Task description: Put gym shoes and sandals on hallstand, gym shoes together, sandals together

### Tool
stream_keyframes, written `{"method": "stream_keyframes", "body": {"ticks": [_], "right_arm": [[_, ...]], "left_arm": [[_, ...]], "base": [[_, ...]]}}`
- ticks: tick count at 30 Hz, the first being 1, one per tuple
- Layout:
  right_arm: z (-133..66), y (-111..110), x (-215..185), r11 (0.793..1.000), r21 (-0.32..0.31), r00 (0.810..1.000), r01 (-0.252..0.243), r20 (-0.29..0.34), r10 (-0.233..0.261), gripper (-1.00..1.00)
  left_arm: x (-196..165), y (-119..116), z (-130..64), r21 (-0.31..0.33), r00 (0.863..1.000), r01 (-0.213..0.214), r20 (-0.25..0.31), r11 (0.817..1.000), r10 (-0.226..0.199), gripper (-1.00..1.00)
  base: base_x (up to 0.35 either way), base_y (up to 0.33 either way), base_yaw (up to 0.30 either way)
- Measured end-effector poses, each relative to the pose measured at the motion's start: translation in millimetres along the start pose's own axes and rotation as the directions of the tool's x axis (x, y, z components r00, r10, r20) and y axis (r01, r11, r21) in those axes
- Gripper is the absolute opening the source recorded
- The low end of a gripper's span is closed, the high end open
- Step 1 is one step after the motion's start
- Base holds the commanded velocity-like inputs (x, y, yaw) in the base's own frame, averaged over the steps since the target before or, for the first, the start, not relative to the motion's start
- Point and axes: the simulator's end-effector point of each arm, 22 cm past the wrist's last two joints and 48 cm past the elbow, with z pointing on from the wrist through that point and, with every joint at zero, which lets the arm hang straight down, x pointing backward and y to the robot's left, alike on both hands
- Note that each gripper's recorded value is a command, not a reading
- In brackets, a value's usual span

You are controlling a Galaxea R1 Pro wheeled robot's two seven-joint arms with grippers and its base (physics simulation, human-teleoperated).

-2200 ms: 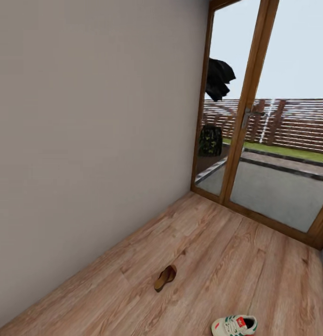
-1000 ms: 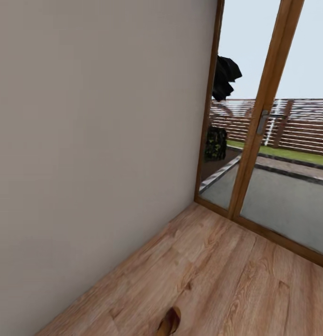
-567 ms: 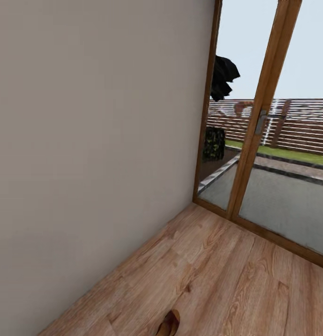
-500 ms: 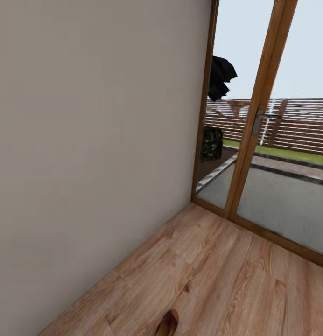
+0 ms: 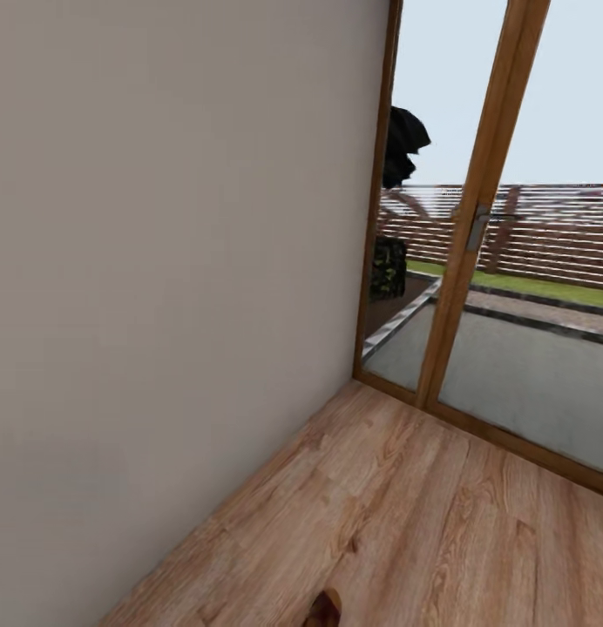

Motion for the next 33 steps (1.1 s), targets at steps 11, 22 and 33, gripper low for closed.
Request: {"method": "stream_keyframes", "body": {"ticks": [11, 22, 33], "right_arm": [[0.1, 0.2, 0.2, 1.000, -0.001, 1.000, 0.001, -0.001, -0.001, 1.00], [0.3, 0.1, -0.3, 1.000, 0.000, 1.000, 0.000, 0.000, 0.000, 1.00], [0.4, 0.2, -0.3, 1.000, 0.000, 1.000, 0.000, 0.000, 0.000, 1.00]], "left_arm": [[0.0, -0.1, 0.1, 0.000, 1.000, 0.000, 0.000, 1.000, 0.000, 1.00], [-0.1, -0.1, 0.2, 0.000, 1.000, 0.000, 0.000, 1.000, 0.000, 1.00], [0.0, 0.0, 0.2, 0.000, 1.000, 0.000, 0.000, 1.000, 0.000, 1.00]], "base": [[0.141, 0.167, -0.001], [0.009, 0.032, 0.000], [0.000, 0.242, 0.000]]}}
